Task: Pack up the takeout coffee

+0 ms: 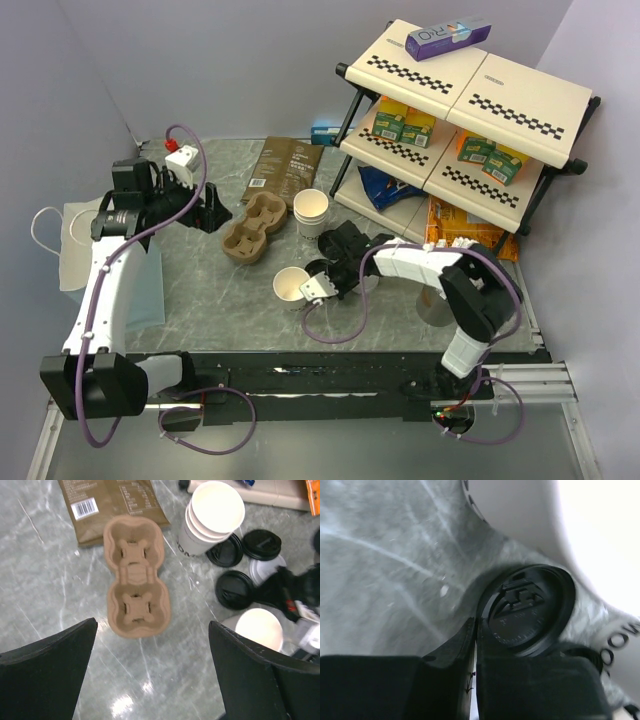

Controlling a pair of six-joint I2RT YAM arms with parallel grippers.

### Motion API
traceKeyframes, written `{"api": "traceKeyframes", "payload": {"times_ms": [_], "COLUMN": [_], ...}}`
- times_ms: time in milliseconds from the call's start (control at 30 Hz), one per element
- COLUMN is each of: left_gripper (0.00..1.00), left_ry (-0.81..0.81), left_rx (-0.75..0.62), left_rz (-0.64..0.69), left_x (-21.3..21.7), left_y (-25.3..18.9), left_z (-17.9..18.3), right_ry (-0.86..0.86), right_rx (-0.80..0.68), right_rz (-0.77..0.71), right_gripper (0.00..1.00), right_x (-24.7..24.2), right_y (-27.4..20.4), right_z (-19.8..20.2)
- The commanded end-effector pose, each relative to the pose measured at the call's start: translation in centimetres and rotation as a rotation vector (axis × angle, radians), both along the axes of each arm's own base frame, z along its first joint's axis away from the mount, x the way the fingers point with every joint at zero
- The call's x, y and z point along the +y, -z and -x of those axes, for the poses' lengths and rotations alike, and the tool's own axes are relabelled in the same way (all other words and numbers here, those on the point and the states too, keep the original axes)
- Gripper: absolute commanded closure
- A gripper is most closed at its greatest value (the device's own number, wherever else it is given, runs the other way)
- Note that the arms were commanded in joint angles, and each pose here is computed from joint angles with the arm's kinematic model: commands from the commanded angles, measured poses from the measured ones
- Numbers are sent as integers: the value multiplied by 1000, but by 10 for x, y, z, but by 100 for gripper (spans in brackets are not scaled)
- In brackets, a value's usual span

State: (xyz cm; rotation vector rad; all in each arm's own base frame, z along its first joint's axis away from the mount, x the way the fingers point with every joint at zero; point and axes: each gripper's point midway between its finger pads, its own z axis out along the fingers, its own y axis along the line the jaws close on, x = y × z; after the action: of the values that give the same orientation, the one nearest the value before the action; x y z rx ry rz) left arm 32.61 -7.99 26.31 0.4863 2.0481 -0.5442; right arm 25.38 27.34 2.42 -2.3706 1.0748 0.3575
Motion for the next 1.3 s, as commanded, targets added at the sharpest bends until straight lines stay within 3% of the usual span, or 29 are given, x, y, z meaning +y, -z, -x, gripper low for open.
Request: {"api": "traceKeyframes", "payload": {"times_ms": [0, 200, 333, 500, 667, 767, 867, 967, 1267], "left_gripper": [0, 1, 1, 0, 1, 0, 1, 0, 1], "left_ry": [25, 202, 334, 376, 365, 368, 361, 406, 563], "left_rx": [-202, -215, -234, -253, -222, -192, -190, -178, -114], "left_rz": [1, 23, -59, -128, -161, -178, -197, -201, -201], "left_x": [-3, -34, -62, -74, -66, -63, -59, -61, -88], "left_y": [-28, -29, -20, -5, 4, 11, 17, 26, 46], "left_z": [-7, 4, 21, 41, 51, 58, 63, 71, 83], "right_ry": [52, 199, 271, 401, 509, 530, 491, 512, 527], "right_rx": [12, 129, 233, 505, 827, 1073, 1224, 1369, 1593], "right_rz": [-48, -117, -216, -422, -622, -601, -630, -551, -421], "right_gripper": [96, 96, 96, 96, 96, 96, 96, 96, 96], "right_x": [-11, -17, -13, 25, 56, 68, 78, 77, 79], "right_y": [-52, -128, -179, -246, -289, -295, -291, -275, -242], "right_z": [15, 31, 49, 59, 41, 49, 52, 63, 58]}}
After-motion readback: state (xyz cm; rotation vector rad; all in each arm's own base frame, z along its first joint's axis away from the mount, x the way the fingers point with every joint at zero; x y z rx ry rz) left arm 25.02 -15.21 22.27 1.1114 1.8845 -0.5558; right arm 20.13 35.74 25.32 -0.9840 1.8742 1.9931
